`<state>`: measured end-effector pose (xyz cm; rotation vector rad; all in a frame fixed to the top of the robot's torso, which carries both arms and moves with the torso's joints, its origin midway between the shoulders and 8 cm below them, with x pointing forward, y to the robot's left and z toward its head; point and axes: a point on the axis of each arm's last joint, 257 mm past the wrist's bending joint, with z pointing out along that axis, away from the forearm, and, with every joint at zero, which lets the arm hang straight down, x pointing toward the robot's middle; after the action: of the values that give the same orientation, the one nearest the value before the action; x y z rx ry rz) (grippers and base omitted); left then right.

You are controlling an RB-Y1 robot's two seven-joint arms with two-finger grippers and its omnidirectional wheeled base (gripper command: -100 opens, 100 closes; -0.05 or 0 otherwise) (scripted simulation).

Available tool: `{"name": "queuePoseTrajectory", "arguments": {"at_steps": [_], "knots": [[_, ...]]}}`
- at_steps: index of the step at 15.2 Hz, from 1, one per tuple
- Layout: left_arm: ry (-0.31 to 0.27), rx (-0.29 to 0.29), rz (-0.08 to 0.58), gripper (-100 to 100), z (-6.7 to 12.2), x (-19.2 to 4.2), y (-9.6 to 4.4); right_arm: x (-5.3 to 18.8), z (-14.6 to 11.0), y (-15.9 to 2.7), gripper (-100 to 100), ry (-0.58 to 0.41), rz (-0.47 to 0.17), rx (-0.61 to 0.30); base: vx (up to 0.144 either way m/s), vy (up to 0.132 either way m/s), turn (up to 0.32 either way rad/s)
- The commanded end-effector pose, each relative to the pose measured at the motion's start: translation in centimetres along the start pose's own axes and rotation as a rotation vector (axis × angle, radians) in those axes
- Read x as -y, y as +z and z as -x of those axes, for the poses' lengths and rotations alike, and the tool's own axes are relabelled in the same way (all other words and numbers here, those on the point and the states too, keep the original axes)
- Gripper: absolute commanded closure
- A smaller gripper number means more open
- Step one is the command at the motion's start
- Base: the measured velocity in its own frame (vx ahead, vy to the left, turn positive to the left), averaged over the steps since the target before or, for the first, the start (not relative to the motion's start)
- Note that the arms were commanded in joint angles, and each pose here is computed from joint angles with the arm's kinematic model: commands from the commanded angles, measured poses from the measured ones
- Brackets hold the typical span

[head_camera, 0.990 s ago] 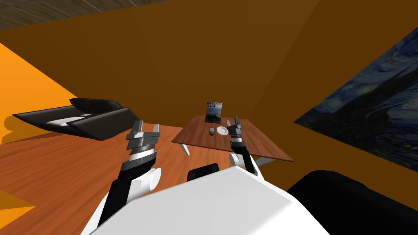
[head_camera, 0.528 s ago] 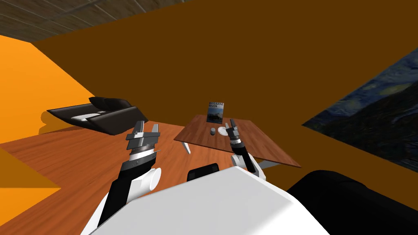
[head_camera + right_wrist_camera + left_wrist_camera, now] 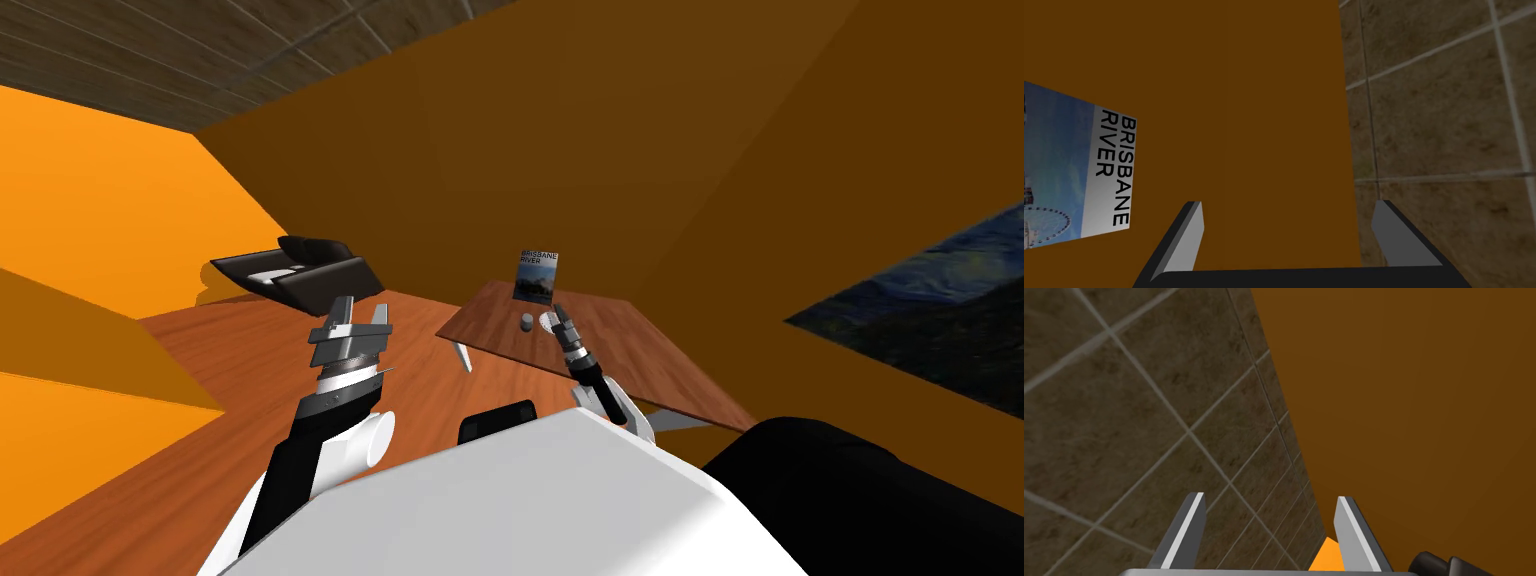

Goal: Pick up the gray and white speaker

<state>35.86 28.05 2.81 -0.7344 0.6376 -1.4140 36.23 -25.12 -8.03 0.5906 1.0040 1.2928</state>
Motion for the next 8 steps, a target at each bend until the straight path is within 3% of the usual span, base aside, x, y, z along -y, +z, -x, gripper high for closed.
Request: {"name": "queuePoseTrajectory", "arguments": {"at_steps": [1,3,8], "knots": [[0.000,0.000,0.000,0,0.0,0.0,0.0,1.5,-0.6,-0.6,-100,-0.037,-0.019,-0.057,-0.027,-0.020,0.173],[0.000,0.000,0.000,0,0.0,0.0,0.0,2.5,-0.6,-1.0,-100,-0.036,-0.040,-0.057,-0.019,-0.015,0.135],[0.000,0.000,0.000,0,0.0,0.0,0.0,6.8,-2.1,-3.9,-100,-0.114,-0.116,-0.195,-0.016,-0.010,0.215]]}}
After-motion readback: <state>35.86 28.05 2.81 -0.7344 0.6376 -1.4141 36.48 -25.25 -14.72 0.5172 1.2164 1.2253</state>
